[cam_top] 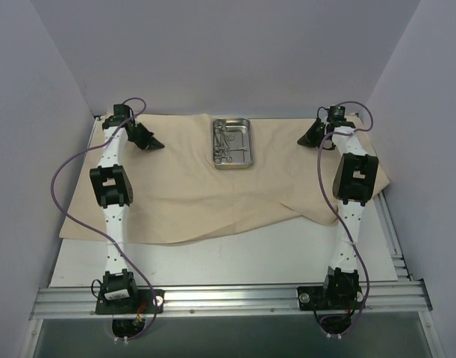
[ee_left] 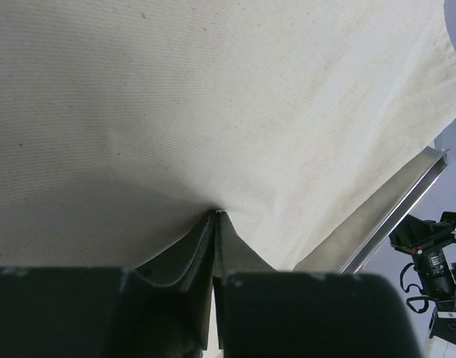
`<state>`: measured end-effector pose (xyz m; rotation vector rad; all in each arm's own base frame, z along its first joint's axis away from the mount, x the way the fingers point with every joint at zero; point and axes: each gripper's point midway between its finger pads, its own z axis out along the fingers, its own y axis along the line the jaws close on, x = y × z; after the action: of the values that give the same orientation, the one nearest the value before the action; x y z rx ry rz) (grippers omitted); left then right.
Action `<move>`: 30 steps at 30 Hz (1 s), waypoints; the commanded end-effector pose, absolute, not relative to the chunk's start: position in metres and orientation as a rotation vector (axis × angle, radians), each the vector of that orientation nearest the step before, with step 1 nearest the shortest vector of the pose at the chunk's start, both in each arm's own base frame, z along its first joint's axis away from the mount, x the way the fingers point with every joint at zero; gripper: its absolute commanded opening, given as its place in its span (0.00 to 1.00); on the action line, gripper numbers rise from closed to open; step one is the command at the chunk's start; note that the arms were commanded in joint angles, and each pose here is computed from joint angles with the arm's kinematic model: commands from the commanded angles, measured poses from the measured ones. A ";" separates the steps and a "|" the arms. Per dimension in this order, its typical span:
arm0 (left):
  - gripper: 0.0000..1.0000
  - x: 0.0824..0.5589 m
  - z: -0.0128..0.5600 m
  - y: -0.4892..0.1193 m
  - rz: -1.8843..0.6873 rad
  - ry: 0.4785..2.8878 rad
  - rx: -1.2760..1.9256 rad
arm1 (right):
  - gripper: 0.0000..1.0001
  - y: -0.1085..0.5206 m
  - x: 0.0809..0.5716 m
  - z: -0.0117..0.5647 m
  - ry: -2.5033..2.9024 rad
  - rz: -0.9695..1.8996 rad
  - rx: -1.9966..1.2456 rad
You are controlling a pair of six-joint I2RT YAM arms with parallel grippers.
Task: Open and lay out the surgical kit
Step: Move the surgical kit at the center of the board.
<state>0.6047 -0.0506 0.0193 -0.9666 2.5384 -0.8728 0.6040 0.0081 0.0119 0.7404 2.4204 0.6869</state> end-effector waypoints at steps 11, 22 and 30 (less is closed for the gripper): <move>0.45 0.583 0.105 -0.017 -0.511 2.488 -0.752 | 0.60 -0.033 0.593 0.062 2.473 0.396 0.611; 0.45 0.472 0.193 -0.046 -0.205 2.595 -0.452 | 0.90 -0.082 0.496 0.143 2.525 -0.083 0.687; 0.45 0.399 0.173 -0.044 -0.307 2.646 -0.385 | 0.72 -0.097 0.417 0.108 2.706 -0.323 0.735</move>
<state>0.4156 -0.0553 0.1854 -0.3937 2.6304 -0.2823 0.4602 -0.0797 0.1296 0.7092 2.5776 -0.1296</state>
